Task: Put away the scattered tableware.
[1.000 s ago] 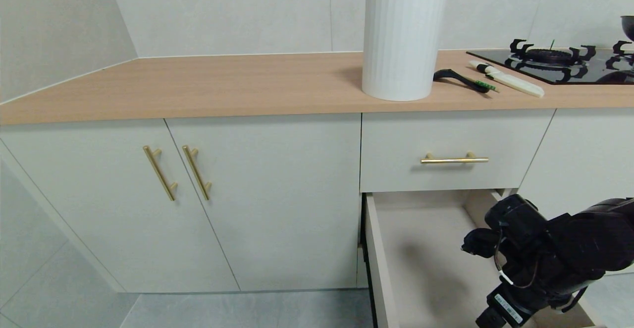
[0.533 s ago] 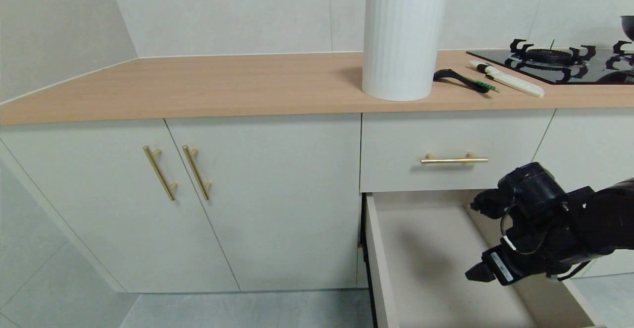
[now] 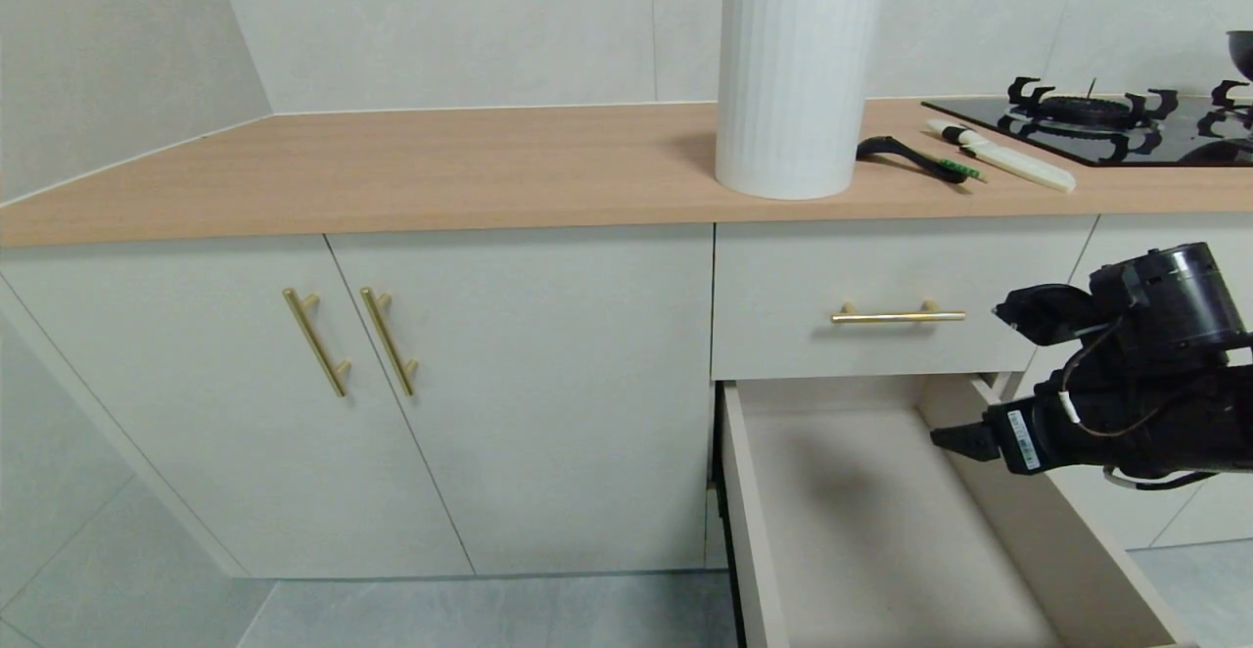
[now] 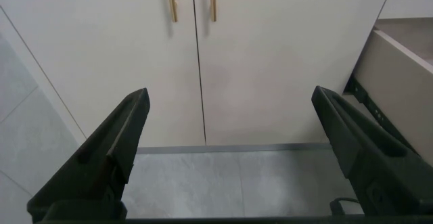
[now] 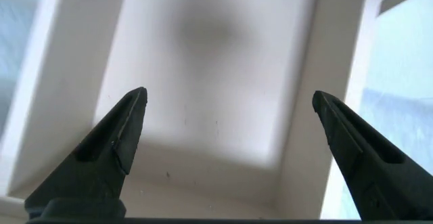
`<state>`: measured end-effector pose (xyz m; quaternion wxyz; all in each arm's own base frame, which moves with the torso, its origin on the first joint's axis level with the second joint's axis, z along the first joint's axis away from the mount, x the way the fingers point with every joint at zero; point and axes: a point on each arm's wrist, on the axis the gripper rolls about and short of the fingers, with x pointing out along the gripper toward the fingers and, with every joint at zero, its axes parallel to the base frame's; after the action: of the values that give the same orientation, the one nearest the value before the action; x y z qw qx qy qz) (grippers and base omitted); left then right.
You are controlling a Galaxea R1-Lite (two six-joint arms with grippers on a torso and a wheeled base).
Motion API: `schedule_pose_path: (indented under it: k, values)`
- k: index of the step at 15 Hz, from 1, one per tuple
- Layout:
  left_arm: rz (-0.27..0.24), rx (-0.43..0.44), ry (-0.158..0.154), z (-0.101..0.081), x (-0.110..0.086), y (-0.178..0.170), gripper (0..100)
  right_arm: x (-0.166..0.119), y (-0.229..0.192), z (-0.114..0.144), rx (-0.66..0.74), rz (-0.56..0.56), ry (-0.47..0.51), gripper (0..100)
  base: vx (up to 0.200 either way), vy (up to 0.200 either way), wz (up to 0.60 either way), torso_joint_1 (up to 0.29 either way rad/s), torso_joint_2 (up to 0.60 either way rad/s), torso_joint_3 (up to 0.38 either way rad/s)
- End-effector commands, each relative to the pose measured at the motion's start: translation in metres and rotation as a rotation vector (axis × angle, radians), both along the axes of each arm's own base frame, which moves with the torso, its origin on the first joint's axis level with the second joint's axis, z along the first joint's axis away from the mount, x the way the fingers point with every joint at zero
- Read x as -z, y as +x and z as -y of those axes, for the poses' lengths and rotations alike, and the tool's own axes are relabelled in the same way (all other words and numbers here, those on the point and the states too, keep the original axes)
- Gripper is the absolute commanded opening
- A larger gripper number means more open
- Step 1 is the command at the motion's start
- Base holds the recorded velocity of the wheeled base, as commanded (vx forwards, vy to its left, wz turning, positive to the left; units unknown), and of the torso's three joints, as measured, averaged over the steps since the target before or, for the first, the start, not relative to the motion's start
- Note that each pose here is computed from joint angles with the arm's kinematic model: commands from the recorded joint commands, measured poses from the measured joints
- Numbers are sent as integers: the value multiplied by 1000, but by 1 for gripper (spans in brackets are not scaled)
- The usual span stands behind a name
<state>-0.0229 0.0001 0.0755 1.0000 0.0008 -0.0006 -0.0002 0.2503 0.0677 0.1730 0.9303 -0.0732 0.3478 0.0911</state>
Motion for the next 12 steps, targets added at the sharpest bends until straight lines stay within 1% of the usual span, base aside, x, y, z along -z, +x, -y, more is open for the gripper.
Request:
schedule_pose_path:
  k: [1, 4, 7, 8, 12]
  values:
    - [-1, 0, 0, 0, 0, 0, 100, -12, -8, 3, 1, 46, 13, 100, 0, 0, 0, 0, 0, 0]
    - [-1, 0, 0, 0, 0, 0, 100, -14, -10, 3, -2, 85, 22, 100, 0, 0, 0, 9, -40, -30]
    - [-1, 0, 0, 0, 0, 0, 100, -12, -9, 3, -3, 125, 32, 100, 0, 0, 0, 76, -246, -246]
    - [-1, 0, 0, 0, 0, 0, 100, -11, -9, 2, -2, 137, 33, 100, 0, 0, 0, 134, -344, -315]
    - [-1, 0, 0, 0, 0, 0, 100, -10, -7, 2, -1, 137, 35, 100, 0, 0, 0, 141, -527, -303]
